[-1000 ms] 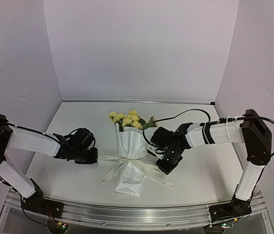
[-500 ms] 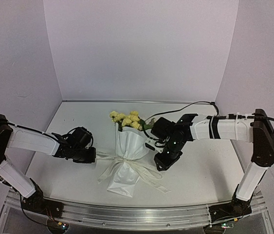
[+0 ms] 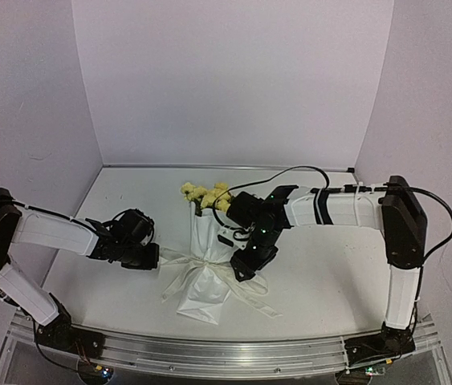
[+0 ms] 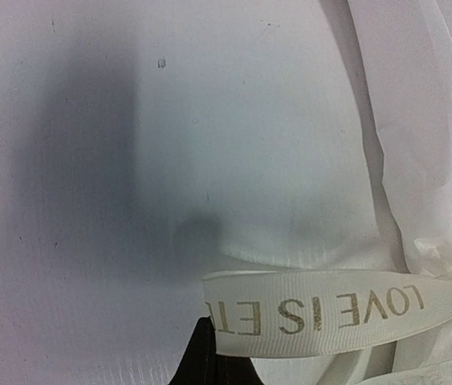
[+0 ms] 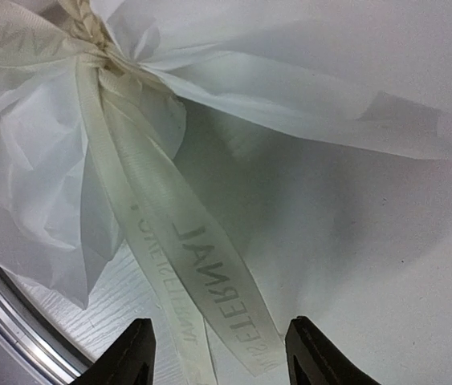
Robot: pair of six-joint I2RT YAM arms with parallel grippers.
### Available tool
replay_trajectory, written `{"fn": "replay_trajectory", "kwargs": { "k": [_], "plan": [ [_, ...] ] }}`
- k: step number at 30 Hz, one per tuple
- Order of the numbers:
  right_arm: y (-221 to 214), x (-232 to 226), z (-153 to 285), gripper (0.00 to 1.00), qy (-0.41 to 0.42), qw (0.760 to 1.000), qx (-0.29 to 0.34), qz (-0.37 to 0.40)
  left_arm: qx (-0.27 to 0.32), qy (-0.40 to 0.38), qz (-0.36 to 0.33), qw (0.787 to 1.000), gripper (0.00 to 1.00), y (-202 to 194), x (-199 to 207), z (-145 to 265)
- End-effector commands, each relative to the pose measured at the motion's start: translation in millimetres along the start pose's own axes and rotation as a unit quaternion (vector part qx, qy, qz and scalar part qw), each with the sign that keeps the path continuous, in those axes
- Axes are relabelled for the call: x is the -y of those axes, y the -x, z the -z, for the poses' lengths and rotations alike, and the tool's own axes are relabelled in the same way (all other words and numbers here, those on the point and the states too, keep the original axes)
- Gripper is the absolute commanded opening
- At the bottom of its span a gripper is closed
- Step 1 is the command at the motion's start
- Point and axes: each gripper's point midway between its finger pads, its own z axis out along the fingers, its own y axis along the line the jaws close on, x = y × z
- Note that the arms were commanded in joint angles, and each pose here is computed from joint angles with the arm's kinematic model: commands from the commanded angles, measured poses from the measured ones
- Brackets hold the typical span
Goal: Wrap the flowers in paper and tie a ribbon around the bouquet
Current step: Adjust the ribbon on the folded bouquet.
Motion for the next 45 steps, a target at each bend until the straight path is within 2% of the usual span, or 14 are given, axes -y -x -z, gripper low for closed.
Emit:
{"fn": "replay_trajectory", "kwargs": {
  "k": [1,6,19,21,25,29,34,36,42,45],
  "plan": [
    [17.9,-2.9,1.6,0.58,-0.01,1.0,0.01,0.022,0.009,-0.014,-0.005,1.0,0.0,8.2,7.3,1.1],
    [21.2,3.7,-3.7,0.55,-0.03,0.999,0.007,0.024,0.01,-0.015,-0.005,1.0,0.0,9.0,8.2,1.8],
    [21.5,3.7,-10.8,0.11,-0.028,0.999,-0.001,0.019,0.011,-0.018,-0.003,1.0,0.0,8.1,8.1,3.7],
    [21.2,3.7,-10.4,0.1,-0.03,0.999,-0.001,0.019,0.012,-0.018,-0.003,1.0,0.0,8.1,7.9,4.2],
    [21.8,7.8,-9.3,0.0,-0.043,0.999,0.002,0.019,0.012,-0.019,-0.003,1.0,0.0,8.2,7.8,4.7],
    [18.3,10.1,-8.9,0.02,-0.051,0.998,0.008,0.02,0.012,-0.018,-0.002,1.0,0.0,8.1,7.5,5.1],
    [13.9,17.6,-7.6,0.25,-0.084,0.995,0.047,0.03,0.012,-0.018,-0.002,1.0,0.0,7.5,7.4,5.2],
    [12.4,21.8,-4.7,0.3,-0.099,0.993,0.064,0.032,0.012,-0.019,-0.001,1.0,0.0,7.8,7.7,5.5],
    [4.2,36.3,-7.2,0.38,-0.136,0.987,0.075,0.033,0.01,-0.019,-0.002,1.0,0.0,6.7,7.6,4.3],
    [5.7,36.2,-10.8,0.36,-0.136,0.988,0.075,0.029,0.009,-0.019,-0.002,1.0,0.0,6.9,7.8,3.6]
  ]
}}
